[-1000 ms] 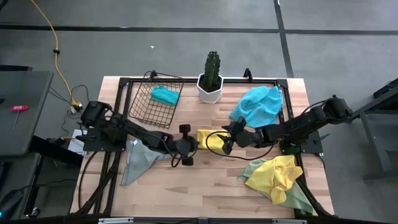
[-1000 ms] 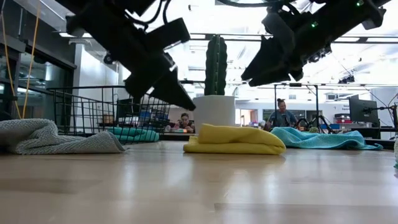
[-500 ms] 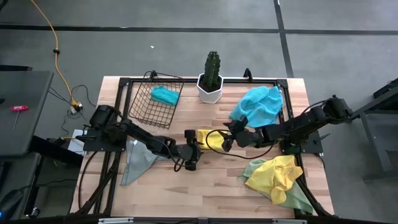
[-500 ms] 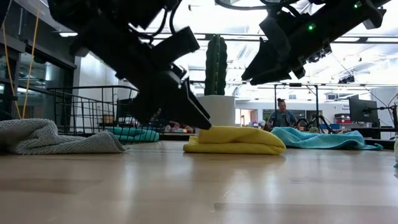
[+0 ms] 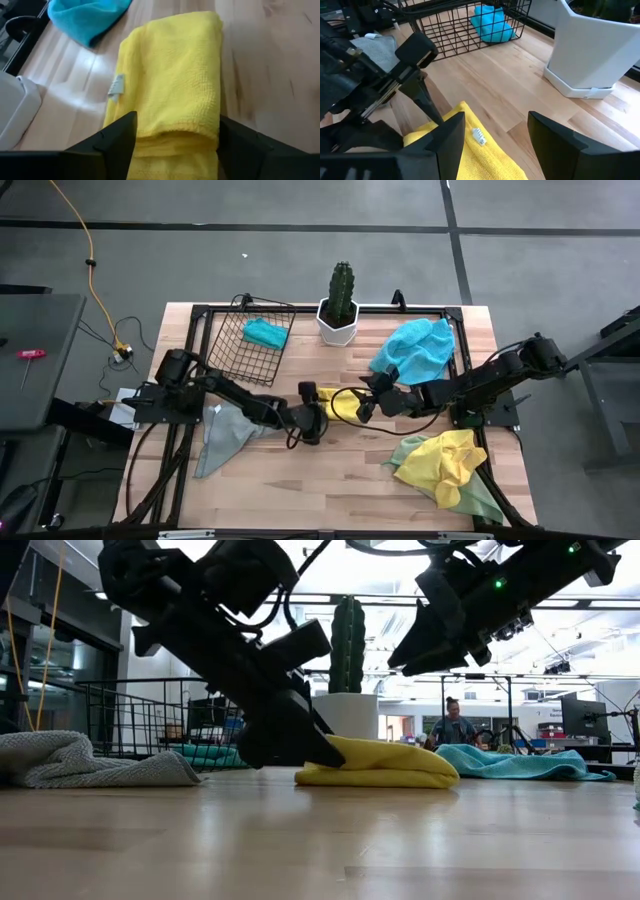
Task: Fold microfiber towels
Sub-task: Put the folded yellow microfiber towel into the mesh basket
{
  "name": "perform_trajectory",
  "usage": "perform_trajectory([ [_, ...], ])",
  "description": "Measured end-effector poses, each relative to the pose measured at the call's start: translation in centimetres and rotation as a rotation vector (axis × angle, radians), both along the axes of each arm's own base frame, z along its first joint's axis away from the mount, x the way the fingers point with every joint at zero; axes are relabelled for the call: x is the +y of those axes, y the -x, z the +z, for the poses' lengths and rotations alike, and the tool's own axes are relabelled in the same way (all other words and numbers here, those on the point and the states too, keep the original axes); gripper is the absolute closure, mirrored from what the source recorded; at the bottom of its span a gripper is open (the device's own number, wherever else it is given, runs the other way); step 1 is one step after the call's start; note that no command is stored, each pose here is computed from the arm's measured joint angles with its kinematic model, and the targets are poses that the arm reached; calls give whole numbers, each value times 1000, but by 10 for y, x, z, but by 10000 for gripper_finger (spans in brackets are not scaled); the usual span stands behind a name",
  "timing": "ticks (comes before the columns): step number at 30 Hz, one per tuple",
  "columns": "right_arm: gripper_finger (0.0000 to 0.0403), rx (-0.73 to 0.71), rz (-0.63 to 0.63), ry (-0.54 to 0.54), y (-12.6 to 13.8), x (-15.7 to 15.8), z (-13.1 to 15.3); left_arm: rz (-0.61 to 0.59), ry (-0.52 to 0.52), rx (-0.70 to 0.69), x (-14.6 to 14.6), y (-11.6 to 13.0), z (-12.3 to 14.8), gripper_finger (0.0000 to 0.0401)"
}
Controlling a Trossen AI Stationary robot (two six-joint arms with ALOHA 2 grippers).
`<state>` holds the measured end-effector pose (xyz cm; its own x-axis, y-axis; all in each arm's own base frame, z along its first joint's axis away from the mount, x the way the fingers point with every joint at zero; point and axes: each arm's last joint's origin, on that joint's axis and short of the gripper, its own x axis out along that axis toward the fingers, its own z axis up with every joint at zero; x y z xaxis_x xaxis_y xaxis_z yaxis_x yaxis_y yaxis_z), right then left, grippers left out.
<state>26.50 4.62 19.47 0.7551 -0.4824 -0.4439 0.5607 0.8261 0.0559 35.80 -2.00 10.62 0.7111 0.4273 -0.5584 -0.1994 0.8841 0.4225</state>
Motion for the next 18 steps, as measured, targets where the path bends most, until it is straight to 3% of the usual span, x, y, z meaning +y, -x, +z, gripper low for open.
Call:
perform_trajectory([
  [4, 194, 0, 0, 0, 0, 0, 0, 19, -22, 2, 2, 0, 1, 235],
  [10, 194, 1, 0, 1, 0, 0, 0, 111, -163, 27, 0, 3, 3, 384],
  [18, 194, -1, -1, -2, 0, 0, 0, 204, -352, 48, -6, 6, 7, 397],
])
